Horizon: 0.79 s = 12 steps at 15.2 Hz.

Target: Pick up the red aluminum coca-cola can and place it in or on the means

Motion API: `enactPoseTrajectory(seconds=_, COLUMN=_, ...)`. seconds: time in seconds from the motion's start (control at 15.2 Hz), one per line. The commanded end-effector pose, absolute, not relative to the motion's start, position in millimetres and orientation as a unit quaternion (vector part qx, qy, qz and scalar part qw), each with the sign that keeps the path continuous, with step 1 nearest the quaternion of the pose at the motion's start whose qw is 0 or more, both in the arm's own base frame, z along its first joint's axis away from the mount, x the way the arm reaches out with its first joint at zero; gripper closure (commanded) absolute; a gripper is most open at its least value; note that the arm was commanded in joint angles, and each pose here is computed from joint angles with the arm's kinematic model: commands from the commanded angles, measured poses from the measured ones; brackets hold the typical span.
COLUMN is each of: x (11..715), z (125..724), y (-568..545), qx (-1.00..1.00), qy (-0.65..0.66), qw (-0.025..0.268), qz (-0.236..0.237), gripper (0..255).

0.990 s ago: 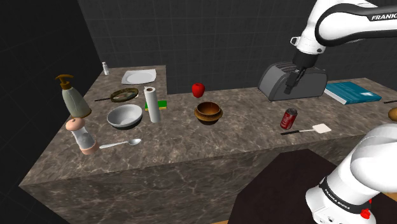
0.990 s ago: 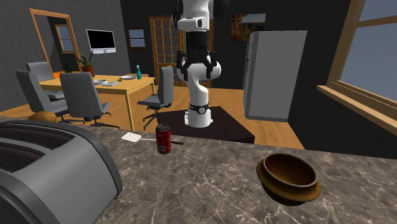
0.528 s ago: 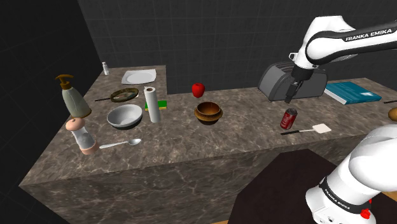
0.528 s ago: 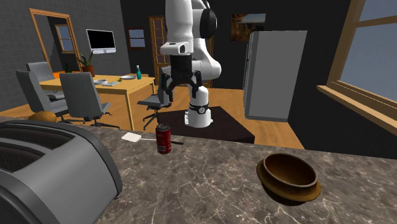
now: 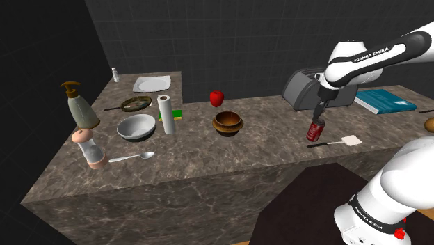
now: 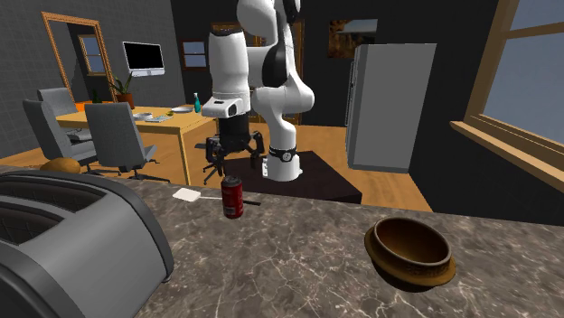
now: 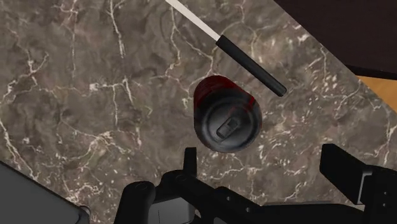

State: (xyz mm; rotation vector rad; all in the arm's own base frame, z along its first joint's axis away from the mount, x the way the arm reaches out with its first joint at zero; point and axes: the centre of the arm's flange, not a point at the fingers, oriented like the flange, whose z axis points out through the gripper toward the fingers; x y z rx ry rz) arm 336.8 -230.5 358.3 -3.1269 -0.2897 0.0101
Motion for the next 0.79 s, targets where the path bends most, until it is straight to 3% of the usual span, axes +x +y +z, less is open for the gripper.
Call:
enactPoseTrajectory(seconds=0.0, x=338.7, z=340.3, y=-246.7, qx=-0.996, qy=-0.094, qw=-0.001, qz=0.006, gripper=0)
enactPoseTrajectory(seconds=0.73, x=338.2, z=300.3, y=-246.8, qx=-0.996, qy=-0.094, qw=-0.001, qz=0.006, gripper=0)
